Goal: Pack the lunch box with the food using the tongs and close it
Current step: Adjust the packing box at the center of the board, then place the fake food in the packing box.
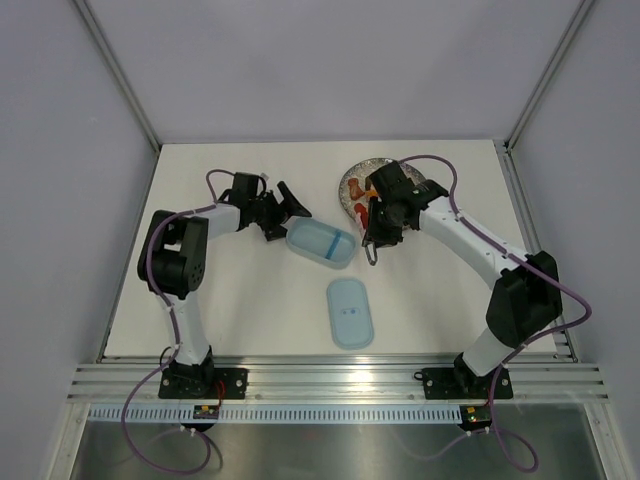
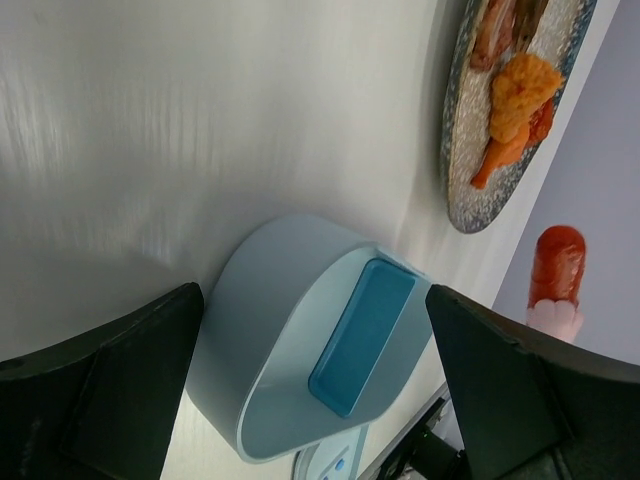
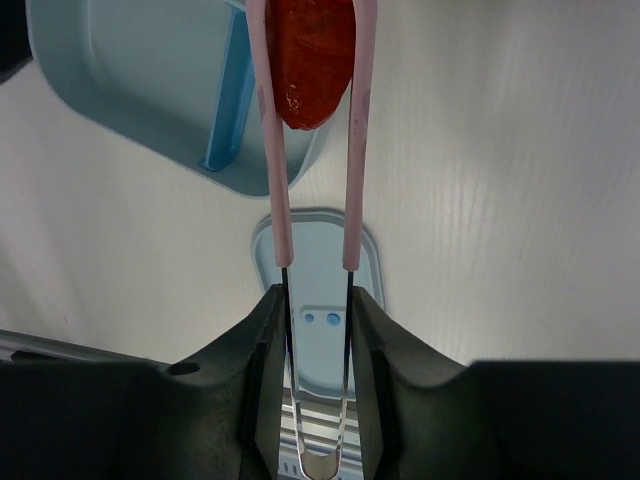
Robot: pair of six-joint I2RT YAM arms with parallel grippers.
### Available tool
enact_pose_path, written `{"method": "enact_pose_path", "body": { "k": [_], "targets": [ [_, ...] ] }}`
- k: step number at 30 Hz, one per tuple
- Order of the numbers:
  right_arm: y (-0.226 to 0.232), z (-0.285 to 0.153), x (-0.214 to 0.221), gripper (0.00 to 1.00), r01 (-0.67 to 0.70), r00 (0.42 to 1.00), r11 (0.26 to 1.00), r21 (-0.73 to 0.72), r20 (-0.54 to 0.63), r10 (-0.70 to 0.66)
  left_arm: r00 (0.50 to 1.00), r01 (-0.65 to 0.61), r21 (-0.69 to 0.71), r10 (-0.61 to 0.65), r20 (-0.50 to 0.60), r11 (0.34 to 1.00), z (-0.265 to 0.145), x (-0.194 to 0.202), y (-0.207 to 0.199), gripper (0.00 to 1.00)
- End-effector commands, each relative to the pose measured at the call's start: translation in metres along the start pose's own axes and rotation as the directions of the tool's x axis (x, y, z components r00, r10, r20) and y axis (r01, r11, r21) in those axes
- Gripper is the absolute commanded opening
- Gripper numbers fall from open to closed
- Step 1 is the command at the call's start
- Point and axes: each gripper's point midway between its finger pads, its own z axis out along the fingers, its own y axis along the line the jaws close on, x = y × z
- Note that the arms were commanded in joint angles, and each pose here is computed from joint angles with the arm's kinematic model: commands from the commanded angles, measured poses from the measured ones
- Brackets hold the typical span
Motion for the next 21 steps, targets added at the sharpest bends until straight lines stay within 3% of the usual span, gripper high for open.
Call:
{"method": "enact_pose_path", "body": {
  "k": [1,14,21],
  "targets": [
    [0.023,-0.022,-0.016,0.00,-0.092,0.989,0.991,-0.099,0.106,0.102,0.997,-0.058,0.028,0.056,0.056,0.998,-0.014,0.001,-0.020,0.99],
    [0.049,-0.013,0.014,0.00,-0.202,0.974,0.968,-0.152,0.072,0.215,0.995,-0.078,-0.028,0.080,0.067,0.997,-0.045,0.021,-0.018,0.99],
    [0.046,-0.001,0.033,0.00,-0.236,0.969,0.962,-0.139,0.036,0.243,0.985,-0.099,-0.111,0.113,0.132,0.989,-0.065,0.012,-0.016,0.99]
  ]
}}
